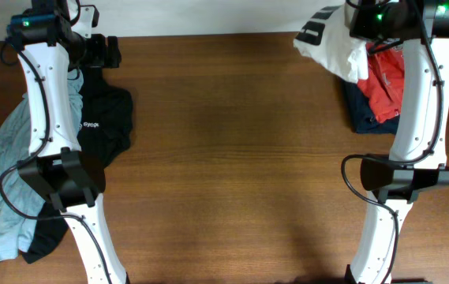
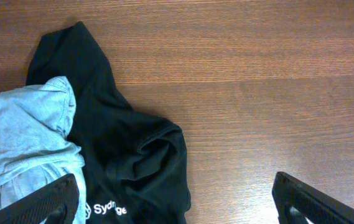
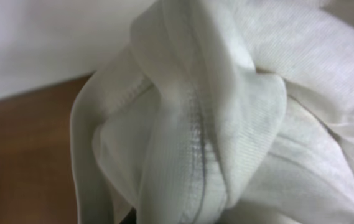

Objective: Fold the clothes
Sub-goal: 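Lift the white shirt and carry it right onto the red clothes stack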

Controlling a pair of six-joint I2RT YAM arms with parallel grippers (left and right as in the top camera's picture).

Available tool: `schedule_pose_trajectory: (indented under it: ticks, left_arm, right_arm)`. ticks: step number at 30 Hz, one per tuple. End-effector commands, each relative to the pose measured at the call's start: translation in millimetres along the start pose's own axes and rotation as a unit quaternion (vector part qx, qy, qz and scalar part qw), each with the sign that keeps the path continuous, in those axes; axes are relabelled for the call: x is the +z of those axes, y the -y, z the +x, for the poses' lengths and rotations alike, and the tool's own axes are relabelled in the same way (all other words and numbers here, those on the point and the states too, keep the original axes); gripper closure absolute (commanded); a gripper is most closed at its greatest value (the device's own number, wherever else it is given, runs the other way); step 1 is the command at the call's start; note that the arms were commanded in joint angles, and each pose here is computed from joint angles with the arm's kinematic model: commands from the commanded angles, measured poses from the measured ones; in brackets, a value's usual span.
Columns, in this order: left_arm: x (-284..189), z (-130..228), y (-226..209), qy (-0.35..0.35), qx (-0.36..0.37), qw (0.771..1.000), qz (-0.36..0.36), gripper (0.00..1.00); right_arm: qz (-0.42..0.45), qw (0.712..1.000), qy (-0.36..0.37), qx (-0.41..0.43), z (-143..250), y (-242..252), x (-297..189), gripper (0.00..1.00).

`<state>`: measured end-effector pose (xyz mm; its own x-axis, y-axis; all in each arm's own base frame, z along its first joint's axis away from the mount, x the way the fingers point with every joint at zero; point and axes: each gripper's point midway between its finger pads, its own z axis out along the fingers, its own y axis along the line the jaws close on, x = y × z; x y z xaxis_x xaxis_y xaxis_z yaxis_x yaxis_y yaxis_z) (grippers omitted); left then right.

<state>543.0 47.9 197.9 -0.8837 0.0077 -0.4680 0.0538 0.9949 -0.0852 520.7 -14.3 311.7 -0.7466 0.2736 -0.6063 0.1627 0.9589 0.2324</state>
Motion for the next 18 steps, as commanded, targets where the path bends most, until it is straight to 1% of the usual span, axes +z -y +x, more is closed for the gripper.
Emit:
schedule_pose_trajectory:
  ticks: [1, 5, 10, 14, 18]
  left_arm:
    - [-16, -5, 4, 0.016, -0.001, 1.0, 0.0, 0.01]
    - [-16, -5, 4, 0.016, -0.001, 1.0, 0.0, 0.01]
    - [-16, -5, 4, 0.016, -0.001, 1.0, 0.0, 0.01]
    - [-16, -5, 4, 0.016, -0.001, 1.0, 0.0, 0.01]
    - [-16, -7, 3, 0.019, 0.0, 1.0, -0.001, 0.01]
  right_arm:
    - [-0.006, 0.998, 0.051, 0.031, -24, 6, -16, 0.96]
    - [-0.004, 0.992, 0.099, 0.075, -49, 18, -21, 0.96]
    - [0.041, 0.976, 0.157, 0.148, -74, 51, -30, 0.96]
    - [0.083, 0.956, 0.188, 0.207, -82, 80, -38, 0.96]
    - [0.109, 0.943, 0.202, 0.242, -84, 104, -43, 0.96]
